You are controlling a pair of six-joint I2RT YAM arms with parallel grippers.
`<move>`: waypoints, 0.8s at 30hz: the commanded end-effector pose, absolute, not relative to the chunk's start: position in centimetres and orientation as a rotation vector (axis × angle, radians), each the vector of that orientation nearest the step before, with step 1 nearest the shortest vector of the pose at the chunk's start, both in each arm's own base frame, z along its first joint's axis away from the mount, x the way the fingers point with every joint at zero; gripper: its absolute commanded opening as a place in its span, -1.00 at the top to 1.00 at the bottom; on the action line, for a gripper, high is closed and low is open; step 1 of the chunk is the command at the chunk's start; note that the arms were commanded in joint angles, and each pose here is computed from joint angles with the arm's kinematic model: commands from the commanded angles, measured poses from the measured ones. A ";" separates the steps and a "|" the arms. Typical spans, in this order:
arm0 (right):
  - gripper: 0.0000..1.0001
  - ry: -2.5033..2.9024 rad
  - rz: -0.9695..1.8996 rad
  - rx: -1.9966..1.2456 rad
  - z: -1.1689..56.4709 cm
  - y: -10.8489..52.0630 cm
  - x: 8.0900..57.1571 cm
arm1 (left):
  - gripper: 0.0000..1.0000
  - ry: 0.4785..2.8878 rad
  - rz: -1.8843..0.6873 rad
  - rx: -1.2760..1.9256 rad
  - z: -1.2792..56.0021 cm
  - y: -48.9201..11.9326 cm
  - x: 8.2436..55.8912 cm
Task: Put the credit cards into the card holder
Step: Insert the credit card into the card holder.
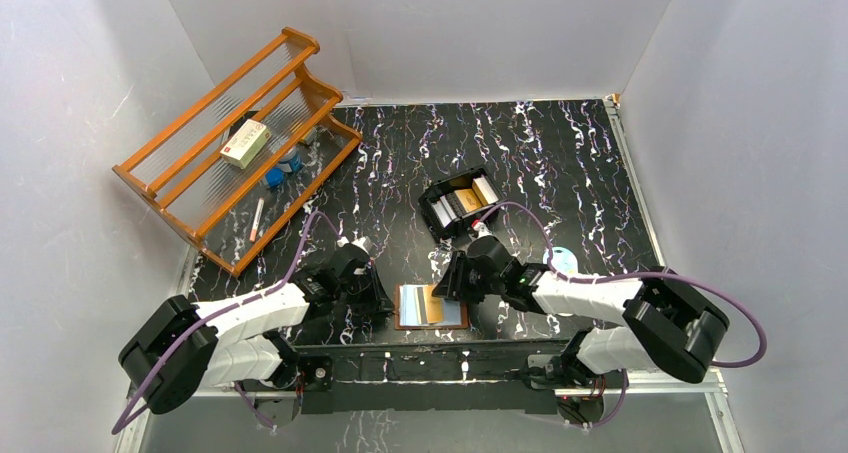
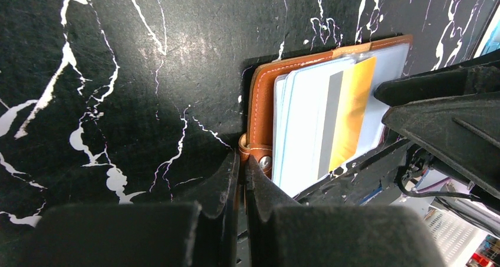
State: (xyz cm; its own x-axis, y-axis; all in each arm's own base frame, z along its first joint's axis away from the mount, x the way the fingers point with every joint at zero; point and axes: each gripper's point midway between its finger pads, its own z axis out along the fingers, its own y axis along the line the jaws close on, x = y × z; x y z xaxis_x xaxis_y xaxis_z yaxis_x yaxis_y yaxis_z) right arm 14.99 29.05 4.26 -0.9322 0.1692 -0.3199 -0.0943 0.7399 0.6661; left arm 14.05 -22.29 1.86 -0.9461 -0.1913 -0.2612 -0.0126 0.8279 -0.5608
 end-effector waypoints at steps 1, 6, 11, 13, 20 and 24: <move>0.01 2.608 0.933 0.033 4.3 28.4 15.1 | 1.00 2.715 -0.835 -0.149 1.7 -22.2 13.6; -0.01 2.620 0.979 -0.015 4.3 30.0 14.7 | 1.00 2.714 -0.838 -0.146 1.8 -22.2 13.6; -0.01 2.625 1.015 -0.048 4.5 31.5 14.3 | 1.00 2.712 -0.838 -0.145 1.8 -22.2 13.6; -0.01 2.624 1.036 -0.058 4.7 32.2 14.1 | 1.00 2.711 -0.839 -0.145 1.8 -22.2 13.6; -0.01 2.633 1.084 -0.076 4.9 33.9 13.7 | 1.00 2.708 -0.847 -0.142 2.0 -22.4 13.7; -0.01 2.647 1.057 -0.094 4.6 33.8 13.7 | 1.00 2.705 -0.850 -0.142 2.0 -22.4 13.7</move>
